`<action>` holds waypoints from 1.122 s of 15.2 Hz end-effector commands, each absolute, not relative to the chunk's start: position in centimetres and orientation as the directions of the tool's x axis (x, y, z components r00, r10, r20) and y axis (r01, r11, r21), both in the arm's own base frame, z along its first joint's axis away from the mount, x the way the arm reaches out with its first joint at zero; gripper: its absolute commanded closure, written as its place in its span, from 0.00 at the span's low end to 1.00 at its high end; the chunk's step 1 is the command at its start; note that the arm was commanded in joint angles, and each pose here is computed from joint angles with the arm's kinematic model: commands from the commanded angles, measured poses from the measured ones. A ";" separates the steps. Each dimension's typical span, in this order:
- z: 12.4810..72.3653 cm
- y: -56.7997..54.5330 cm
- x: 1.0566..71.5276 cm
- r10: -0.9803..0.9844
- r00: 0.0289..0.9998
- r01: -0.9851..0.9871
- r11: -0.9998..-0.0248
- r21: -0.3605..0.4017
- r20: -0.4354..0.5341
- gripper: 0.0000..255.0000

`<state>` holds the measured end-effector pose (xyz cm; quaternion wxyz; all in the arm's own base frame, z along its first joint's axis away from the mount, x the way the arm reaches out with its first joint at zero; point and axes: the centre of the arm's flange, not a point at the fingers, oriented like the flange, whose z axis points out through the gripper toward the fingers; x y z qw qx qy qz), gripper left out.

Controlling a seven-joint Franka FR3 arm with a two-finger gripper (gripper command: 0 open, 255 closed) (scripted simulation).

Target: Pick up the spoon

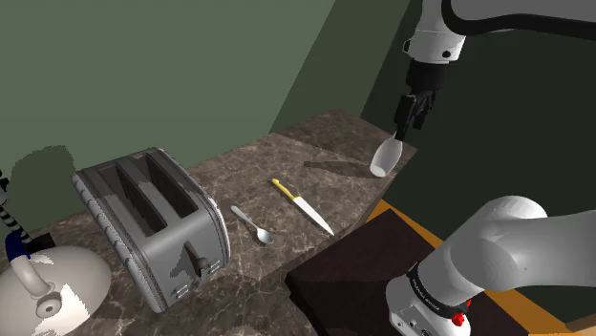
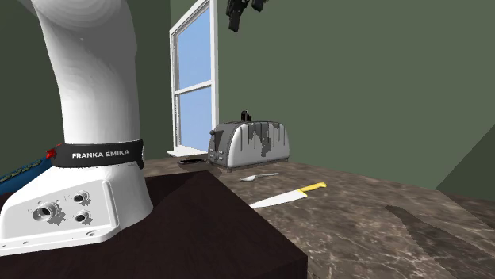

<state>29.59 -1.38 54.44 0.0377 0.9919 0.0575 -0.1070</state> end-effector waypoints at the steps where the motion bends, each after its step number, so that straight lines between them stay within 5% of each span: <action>1: 54.4 -1.4 29.6 0.106 0.970 0.122 -0.991 0.062 -0.217 0.00; 17: 38.0 7.1 38.2 0.163 0.968 0.161 -0.987 -0.025 -0.190 0.00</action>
